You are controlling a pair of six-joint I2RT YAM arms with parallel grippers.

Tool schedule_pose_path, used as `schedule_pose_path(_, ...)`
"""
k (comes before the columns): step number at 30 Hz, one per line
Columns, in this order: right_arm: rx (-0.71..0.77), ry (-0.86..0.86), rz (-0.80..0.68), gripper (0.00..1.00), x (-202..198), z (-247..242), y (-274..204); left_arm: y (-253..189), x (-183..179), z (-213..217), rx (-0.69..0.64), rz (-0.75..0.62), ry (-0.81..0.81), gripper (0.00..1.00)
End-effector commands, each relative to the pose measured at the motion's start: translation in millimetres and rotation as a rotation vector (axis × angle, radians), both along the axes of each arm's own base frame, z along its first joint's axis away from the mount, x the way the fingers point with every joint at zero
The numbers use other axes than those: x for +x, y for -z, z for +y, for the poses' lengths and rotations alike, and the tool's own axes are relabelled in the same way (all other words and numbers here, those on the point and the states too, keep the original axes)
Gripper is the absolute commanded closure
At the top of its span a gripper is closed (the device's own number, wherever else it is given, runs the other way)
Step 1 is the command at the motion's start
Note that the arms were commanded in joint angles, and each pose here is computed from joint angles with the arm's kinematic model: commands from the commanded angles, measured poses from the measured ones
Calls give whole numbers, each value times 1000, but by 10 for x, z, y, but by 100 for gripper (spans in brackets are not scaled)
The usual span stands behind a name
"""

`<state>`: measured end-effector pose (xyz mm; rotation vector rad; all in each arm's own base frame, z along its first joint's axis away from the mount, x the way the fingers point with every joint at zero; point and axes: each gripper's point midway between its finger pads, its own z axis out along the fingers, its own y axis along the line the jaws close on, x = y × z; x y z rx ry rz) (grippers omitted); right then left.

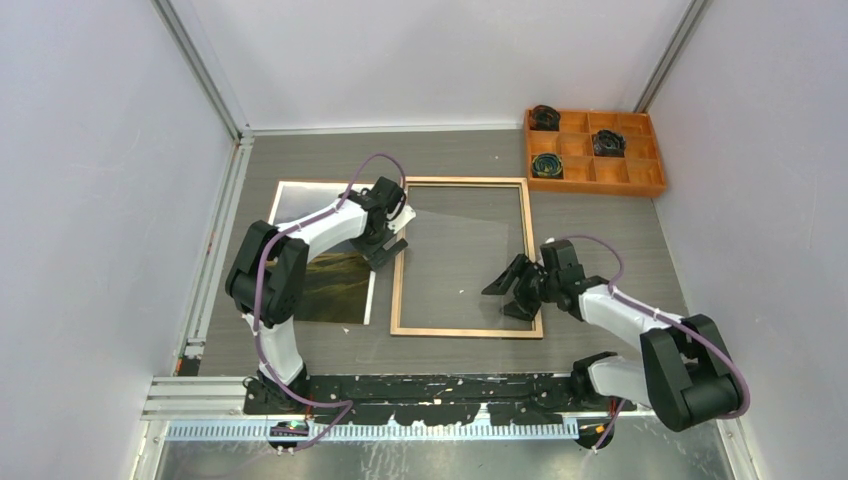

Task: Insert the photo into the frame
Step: Pick up the photo frame item from the photo frame.

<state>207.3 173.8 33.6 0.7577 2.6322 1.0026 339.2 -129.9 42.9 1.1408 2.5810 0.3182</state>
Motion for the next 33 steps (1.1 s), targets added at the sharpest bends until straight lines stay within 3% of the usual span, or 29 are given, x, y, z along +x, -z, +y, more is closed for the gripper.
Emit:
schedule_pose_path(1, 78, 27, -141, 32, 109, 67, -122, -169, 4, -62, -40, -26, 12, 0)
schedule_pose_path(11, 268, 25, -391, 42, 346, 248, -733, -160, -88, -116, -77, 18, 7, 0)
schedule_pose_path(19, 359, 22, -365, 42, 453, 377, -646, -131, -98, -121, -76, 30, 8, 0)
schedule_pose_path(23, 441, -61, -296, 41, 461, 544, -618, -112, -115, -130, -78, 47, 11, 0)
schedule_pose_path(27, 562, -78, -317, 42, 498, 634, -709, -100, -119, -121, -75, 48, 12, 0)
schedule_pose_path(28, 588, -78, -318, 44, 499, 647, -724, -108, -118, -119, -75, 46, 14, 0)
schedule_pose_path(31, 635, -66, -296, 66, 533, 671, -696, -121, -113, -105, -74, 42, 16, 0)
schedule_pose_path(33, 647, -53, -279, 69, 544, 676, -654, -147, -96, -95, -75, 37, 14, 0)
